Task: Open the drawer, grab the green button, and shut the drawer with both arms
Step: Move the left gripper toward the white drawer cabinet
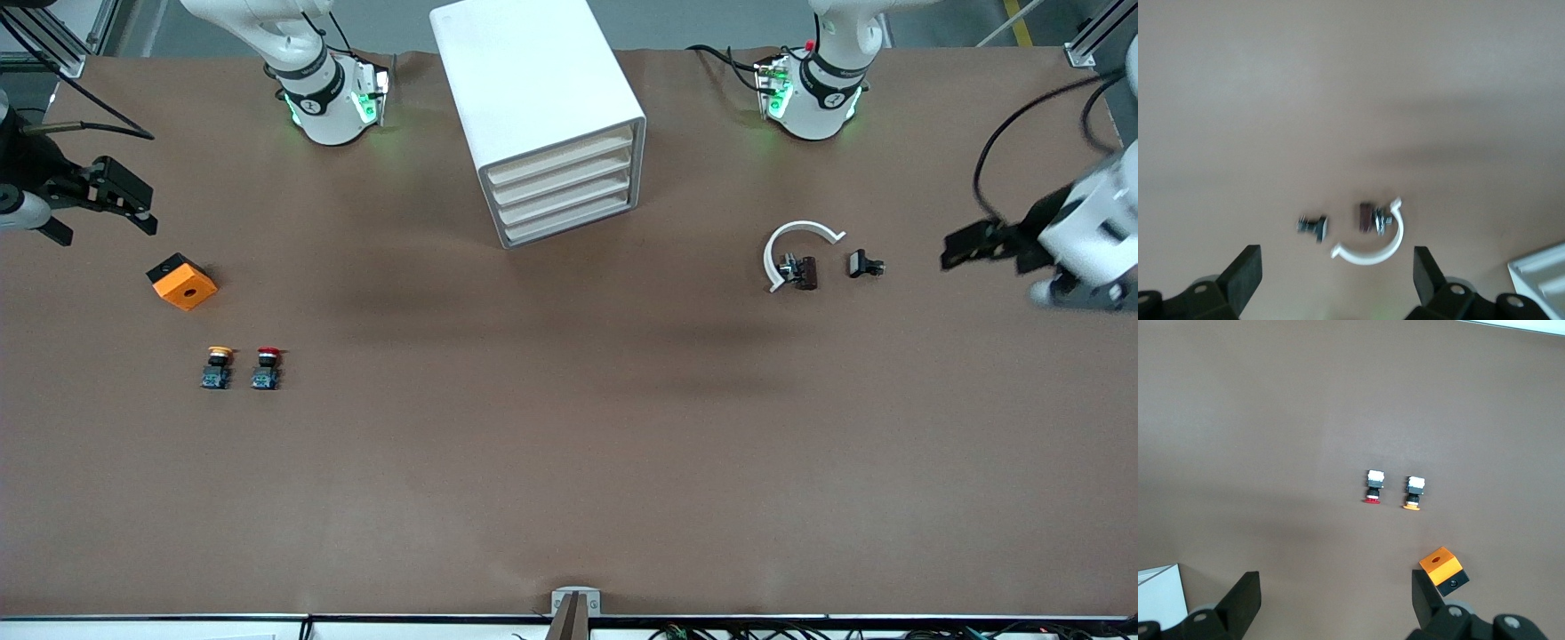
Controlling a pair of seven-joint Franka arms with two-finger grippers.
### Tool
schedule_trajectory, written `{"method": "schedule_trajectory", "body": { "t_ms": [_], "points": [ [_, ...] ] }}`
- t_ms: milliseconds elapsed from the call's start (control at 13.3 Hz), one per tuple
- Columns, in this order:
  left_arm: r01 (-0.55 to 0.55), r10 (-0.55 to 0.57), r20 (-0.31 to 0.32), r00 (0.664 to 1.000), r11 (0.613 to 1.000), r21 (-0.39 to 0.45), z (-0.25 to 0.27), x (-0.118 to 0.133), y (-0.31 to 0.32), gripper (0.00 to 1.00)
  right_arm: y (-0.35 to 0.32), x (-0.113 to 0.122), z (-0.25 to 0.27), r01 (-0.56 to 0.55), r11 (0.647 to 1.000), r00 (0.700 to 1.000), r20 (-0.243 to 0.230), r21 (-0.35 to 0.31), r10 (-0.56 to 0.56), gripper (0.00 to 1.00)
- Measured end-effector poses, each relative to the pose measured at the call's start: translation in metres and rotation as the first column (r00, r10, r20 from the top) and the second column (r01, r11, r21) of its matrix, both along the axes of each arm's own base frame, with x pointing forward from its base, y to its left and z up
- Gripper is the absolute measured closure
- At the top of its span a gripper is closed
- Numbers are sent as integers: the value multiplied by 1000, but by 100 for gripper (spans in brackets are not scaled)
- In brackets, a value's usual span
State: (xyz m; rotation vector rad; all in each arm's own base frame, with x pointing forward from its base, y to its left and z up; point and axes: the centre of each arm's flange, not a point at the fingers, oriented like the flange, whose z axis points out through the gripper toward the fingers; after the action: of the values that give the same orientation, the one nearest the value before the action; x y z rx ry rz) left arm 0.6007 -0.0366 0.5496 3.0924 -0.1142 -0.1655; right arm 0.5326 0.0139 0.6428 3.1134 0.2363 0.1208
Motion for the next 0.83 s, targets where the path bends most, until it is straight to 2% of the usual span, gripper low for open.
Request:
{"method": "schedule_trajectory", "body": {
  "t_ms": [151, 301, 452, 527, 602, 677, 753, 828],
  "points": [
    [-45, 45, -30, 999, 999, -5, -45, 21, -17, 0, 0, 0, 0, -1, 1000, 1000, 0, 0, 1, 0],
    [-177, 178, -78, 981, 984, 16, -82, 33, -30, 0, 0, 0, 0, -1, 1000, 1000, 0, 0, 1, 0],
    [-320, 324, -99, 941, 946, 54, -107, 37, -65, 0, 1, 0, 0, -1, 1000, 1000, 0, 0, 1, 0],
    [-395, 402, -105, 910, 915, 80, -119, 36, -91, 0, 1, 0, 0, -1, 1000, 1000, 1, 0, 1, 0],
    [-482, 492, -107, 864, 869, 111, -131, 35, -115, 0, 1, 0, 0, -1, 1000, 1000, 1, 0, 1, 0],
    [-571, 587, -109, 802, 808, 145, -143, 34, -132, 0, 1, 0, 0, -1, 1000, 1000, 1, 0, 1, 0],
    [-667, 688, -115, 716, 724, 176, -154, 35, -142, 0, 1, 0, 0, -1, 1000, 1000, 1, 0, 1, 0],
    [-754, 781, -128, 612, 624, 205, -163, 34, -150, 0, 1, 0, 0, -2, 1000, 1000, 1, 0, 2, 0]
  ]
}}
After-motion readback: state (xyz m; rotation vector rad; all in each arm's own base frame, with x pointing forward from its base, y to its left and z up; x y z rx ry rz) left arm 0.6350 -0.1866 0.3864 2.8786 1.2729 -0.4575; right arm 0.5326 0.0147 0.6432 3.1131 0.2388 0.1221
